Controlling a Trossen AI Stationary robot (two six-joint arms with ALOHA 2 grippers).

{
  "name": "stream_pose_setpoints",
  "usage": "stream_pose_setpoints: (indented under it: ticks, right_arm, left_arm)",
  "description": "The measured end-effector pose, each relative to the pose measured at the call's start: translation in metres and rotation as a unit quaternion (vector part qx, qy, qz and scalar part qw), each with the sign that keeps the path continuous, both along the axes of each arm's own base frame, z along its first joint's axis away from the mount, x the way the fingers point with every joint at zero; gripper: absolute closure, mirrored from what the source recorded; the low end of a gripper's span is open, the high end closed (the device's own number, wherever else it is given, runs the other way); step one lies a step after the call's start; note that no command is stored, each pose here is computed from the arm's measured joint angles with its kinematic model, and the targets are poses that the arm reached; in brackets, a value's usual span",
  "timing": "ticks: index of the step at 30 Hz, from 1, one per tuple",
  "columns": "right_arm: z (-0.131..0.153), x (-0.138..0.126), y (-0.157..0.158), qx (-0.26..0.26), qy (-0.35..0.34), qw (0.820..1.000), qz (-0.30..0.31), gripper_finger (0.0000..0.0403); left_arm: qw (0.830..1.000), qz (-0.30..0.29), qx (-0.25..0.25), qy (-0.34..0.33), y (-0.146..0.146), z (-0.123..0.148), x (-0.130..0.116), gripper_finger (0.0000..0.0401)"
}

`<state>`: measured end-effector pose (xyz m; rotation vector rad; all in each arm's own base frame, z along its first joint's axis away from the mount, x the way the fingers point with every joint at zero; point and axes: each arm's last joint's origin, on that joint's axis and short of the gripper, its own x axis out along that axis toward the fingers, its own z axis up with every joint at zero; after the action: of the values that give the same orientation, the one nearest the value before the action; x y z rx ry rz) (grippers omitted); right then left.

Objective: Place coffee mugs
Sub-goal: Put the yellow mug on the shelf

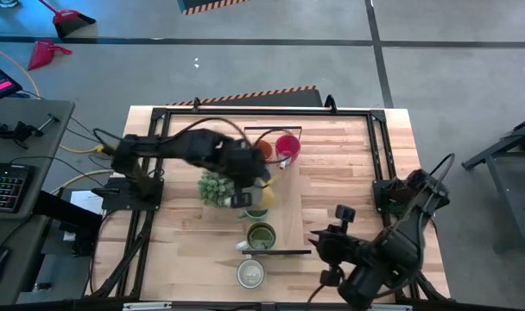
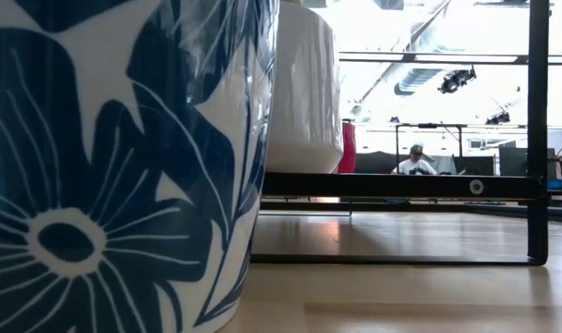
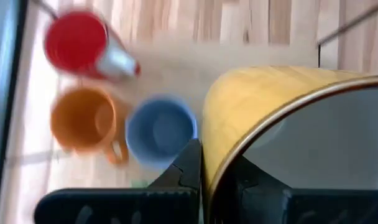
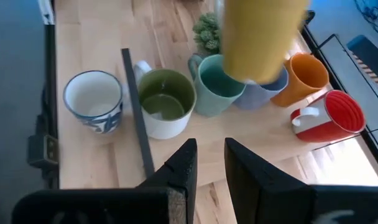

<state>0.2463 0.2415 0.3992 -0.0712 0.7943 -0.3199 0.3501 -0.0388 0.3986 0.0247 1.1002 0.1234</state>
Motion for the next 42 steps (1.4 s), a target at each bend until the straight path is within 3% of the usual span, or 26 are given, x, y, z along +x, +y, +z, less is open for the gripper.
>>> stream_pose_setpoints:
  ticks: [5, 17, 42]
  right_arm:
    - [0.0, -0.001, 0.0, 0.009, 0.01, 1.0, 0.004, 0.0343]
    - [0.001, -0.014, 0.013, -0.005, -0.015, 1.0, 0.019, 0.0343]
    - [0.0, -0.018, 0.017, 0.007, -0.015, 1.0, 0.018, 0.0343]
  left_arm:
    - [1.0, -0.016, 0.015, -0.016, 0.009, 0.0, 0.031, 0.0392]
    - [0.998, -0.054, 0.018, 0.016, 0.01, -0.048, 0.077, 0.0392]
    - [0.994, -0.097, 0.019, -0.046, -0.013, -0.055, 0.097, 0.0392]
